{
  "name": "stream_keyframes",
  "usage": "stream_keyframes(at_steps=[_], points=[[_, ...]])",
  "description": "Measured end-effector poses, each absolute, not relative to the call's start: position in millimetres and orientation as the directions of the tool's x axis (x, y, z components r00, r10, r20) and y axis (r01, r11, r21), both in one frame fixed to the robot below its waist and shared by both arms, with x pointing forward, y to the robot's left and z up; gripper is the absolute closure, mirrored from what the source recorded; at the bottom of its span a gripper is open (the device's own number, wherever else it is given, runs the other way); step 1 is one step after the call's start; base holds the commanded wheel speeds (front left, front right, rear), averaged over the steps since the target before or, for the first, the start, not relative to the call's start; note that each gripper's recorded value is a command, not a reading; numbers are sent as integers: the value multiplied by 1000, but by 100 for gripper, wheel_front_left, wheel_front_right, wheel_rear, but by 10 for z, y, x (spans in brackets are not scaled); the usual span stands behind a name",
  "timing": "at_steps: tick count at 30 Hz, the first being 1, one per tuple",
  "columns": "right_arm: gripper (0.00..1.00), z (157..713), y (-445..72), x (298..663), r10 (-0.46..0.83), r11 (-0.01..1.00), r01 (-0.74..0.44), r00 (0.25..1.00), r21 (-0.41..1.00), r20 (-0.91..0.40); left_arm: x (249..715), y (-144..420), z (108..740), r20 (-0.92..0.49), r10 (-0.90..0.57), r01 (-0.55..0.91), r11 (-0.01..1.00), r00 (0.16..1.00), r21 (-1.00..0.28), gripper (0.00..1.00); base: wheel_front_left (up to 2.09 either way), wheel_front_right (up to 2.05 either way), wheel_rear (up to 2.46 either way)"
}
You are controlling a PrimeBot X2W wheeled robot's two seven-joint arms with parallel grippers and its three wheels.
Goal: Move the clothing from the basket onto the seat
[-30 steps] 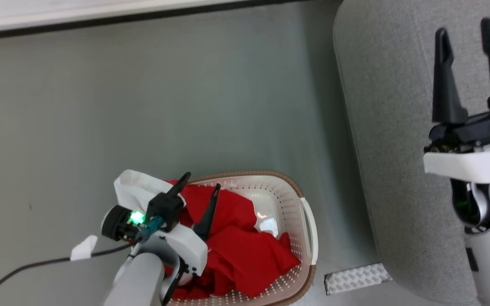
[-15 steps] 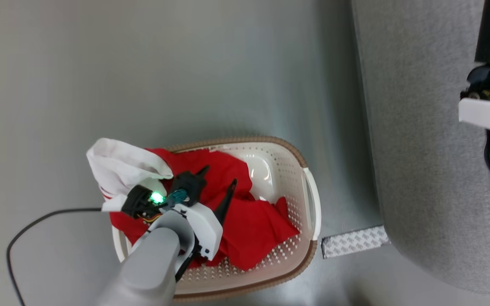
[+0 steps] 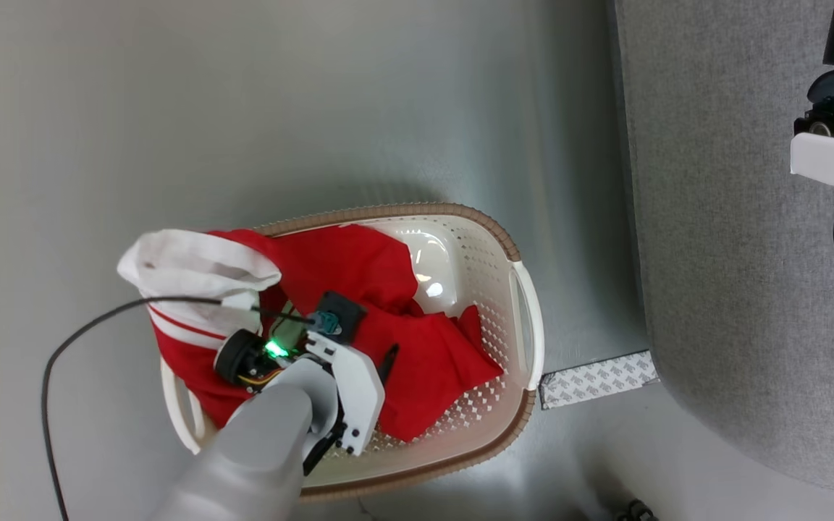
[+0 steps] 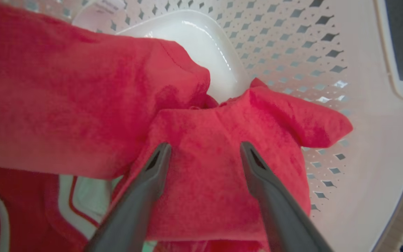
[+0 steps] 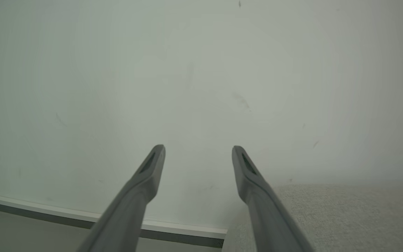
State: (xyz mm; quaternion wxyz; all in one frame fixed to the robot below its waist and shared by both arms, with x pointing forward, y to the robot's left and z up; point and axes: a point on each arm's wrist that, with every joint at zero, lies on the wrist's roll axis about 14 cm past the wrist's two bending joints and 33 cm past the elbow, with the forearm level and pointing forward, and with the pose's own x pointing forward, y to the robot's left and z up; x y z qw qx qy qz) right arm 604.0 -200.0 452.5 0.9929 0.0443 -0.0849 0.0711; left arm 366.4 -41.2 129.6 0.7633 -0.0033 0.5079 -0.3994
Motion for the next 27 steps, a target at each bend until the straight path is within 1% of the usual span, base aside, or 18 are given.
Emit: stream_keyframes(at_steps=[4, 7, 9, 13, 17, 20, 21, 22, 23, 27], points=[[0, 4476, -2016, 6037, 131, 987, -145, 978, 73, 164, 3566, -433, 1233, -797, -598, 613, 663, 90, -429, 0, 0, 0, 0], [0, 4437, -2022, 6031, 133, 987, -145, 979, 70, 154, 3422, -317, 1125, -838, -546, 623, 656, 0, -427, 0, 0, 0, 0], [0, 4409, -2028, 6028, 132, 987, -143, 980, 68, 148, 3398, -224, 1057, -861, -508, 632, 654, -40, -415, 0, 0, 0, 0], [0, 4353, -2044, 6022, 130, 988, -139, 982, 66, 136, 3382, -105, 959, -888, -449, 644, 652, -98, -401, 0, 0, 0, 0], [0, 4296, -2057, 6019, 127, 989, -136, 984, 64, 124, 3238, -54, 899, -897, -404, 648, 638, -178, -416, 0, 0, 0, 0], [0, 4270, -2076, 6020, 123, 989, -131, 985, 63, 119, 3231, -7, 866, -901, -386, 646, 639, -200, -417, 0, 0, 0, 0], [0, 4267, -2081, 6021, 121, 990, -129, 985, 63, 119, 3240, -7, 864, -899, -390, 642, 641, -198, -420, 30, 0, 0, 0], [0, 4266, -2085, 6021, 120, 990, -128, 986, 63, 119, 3251, -14, 865, -898, -396, 647, 637, -194, -420, 87, 0, 0, 0], [0, 4270, -2091, 6021, 118, 990, -126, 986, 63, 120, 3260, -22, 869, -897, -399, 652, 631, -193, -421, 100, 0, 0, 0], [0, 4310, -2106, 6021, 111, 991, -121, 986, 66, 128, 3275, -41, 903, -890, -415, 650, 627, -188, -429, 100, 0, 0, 0]])
